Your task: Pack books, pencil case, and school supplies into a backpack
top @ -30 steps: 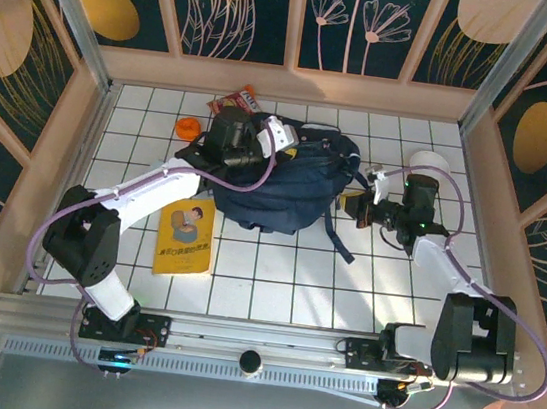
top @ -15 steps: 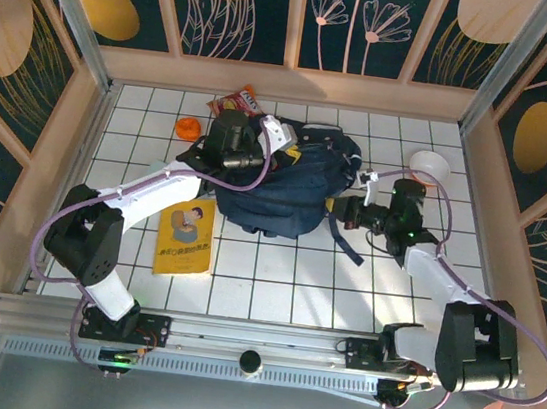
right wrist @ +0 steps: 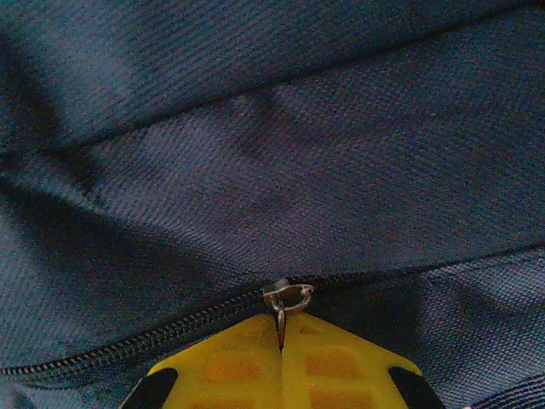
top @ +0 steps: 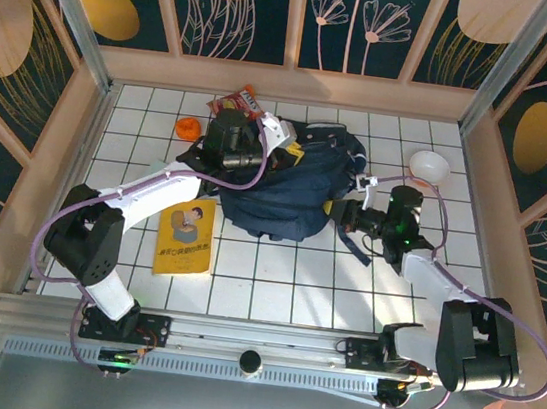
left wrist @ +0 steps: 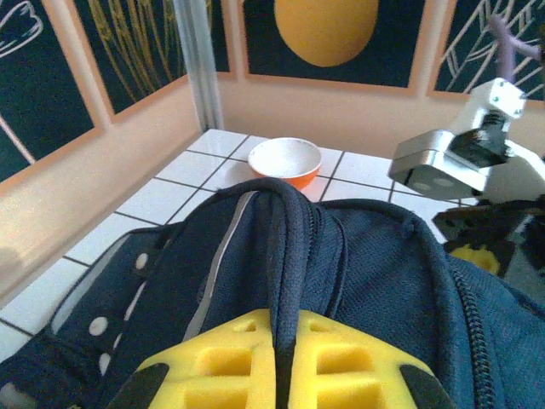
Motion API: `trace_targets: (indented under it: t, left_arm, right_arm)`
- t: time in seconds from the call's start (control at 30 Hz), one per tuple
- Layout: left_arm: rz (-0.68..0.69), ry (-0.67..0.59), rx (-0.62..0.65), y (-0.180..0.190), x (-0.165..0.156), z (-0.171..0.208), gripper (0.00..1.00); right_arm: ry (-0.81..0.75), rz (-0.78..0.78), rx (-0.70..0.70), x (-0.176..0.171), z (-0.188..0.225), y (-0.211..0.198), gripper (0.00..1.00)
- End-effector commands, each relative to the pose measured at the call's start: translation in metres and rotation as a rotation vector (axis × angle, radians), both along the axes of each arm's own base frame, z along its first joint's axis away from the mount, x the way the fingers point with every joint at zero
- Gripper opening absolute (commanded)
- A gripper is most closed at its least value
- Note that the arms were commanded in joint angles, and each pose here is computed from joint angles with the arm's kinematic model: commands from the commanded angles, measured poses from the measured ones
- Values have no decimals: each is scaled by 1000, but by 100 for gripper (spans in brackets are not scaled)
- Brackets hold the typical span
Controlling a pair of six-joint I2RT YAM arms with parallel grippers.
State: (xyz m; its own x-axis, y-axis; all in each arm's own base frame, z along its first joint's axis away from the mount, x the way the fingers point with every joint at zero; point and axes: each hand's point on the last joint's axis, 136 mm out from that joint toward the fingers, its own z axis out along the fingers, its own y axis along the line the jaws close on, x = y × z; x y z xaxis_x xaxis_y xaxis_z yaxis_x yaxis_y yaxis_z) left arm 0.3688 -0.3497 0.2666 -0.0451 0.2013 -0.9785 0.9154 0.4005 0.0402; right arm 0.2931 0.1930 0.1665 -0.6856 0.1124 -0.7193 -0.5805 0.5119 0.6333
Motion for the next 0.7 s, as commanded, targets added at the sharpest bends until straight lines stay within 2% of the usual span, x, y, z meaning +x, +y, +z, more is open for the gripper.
trace_targets:
  t: [0.0,0.2,0.4,0.63,0.67]
  left_arm:
    - [151,-178,-88,5,24,49,0]
    - [373,-189,109,16,51,9,0]
    - [463,-177,262,31,54,-21,0]
    - [475,-151,244,17,51,-21,0]
    - [475,-119,243,9,54,-33,0]
  right_arm:
    - [24,-12,7,-5,10,1,0]
    - [156,-84,-52,-1,14,-7,0]
    - [282,-118,-155,-10,13,-18,0]
    - [433,-59,-169,-18,12,6,0]
    - [434,-54,-167,-17,14,10,0]
